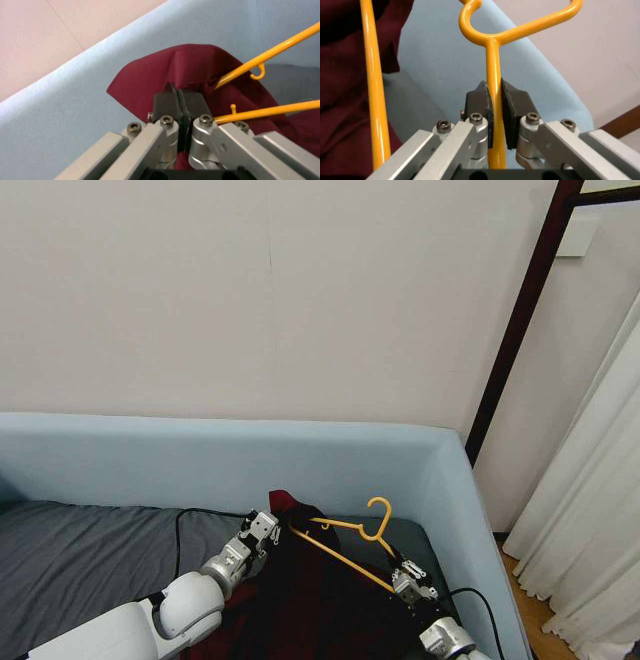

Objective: Pick up the clothes from the sofa and hang them on the clothes hanger.

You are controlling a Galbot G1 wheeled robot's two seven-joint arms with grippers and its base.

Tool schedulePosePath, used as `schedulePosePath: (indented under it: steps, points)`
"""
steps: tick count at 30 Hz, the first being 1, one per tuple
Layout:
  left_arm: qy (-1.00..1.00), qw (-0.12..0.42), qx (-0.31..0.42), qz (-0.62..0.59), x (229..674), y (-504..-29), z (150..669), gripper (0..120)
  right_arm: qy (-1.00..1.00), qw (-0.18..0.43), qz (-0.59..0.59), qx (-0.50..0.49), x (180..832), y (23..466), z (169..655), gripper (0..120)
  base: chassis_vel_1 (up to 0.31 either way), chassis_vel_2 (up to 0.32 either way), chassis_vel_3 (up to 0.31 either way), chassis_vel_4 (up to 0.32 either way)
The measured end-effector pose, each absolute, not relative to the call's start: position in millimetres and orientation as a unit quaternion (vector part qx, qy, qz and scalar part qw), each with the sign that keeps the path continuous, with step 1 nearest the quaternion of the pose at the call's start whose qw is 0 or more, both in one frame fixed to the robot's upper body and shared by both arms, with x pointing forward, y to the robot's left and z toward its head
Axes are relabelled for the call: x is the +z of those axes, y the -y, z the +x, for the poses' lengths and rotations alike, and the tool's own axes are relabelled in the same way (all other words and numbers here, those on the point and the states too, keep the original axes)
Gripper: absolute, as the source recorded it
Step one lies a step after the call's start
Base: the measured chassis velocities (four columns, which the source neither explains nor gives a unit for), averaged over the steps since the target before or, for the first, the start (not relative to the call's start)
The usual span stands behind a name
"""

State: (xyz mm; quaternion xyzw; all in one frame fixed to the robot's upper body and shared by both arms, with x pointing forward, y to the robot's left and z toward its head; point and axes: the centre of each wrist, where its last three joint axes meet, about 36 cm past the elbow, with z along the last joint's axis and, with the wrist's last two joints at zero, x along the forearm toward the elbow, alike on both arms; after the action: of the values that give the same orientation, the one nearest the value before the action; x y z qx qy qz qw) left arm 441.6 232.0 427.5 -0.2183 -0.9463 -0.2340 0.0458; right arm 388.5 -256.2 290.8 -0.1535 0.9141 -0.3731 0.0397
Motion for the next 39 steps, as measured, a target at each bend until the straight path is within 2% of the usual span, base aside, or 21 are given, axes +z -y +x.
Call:
schedulePosePath:
  steps: [8,13,22,30,39]
  points:
    - [0.944,0.039,-0.214,-0.249,438,-220,427,0,-0.915,0.034,-0.139,-0.376,295,256,394,5,0.000,0.000,0.000,0.000]
    - [0.935,0.038,-0.192,-0.295,452,-192,405,0,-0.913,0.040,-0.137,-0.383,305,254,405,5,0.000,0.000,0.000,0.000]
    - [0.935,0.037,-0.174,-0.308,469,-167,401,0,-0.894,0.058,-0.158,-0.416,311,263,415,5,0.000,0.000,0.000,0.000]
    - [0.933,0.032,-0.172,-0.315,469,-136,403,0,-0.858,0.122,-0.184,-0.463,322,261,424,5,0.000,0.000,0.000,0.000]
    - [0.927,0.022,-0.189,-0.324,477,-125,411,0,-0.845,0.143,-0.190,-0.479,324,267,423,5,0.000,0.000,0.000,0.000]
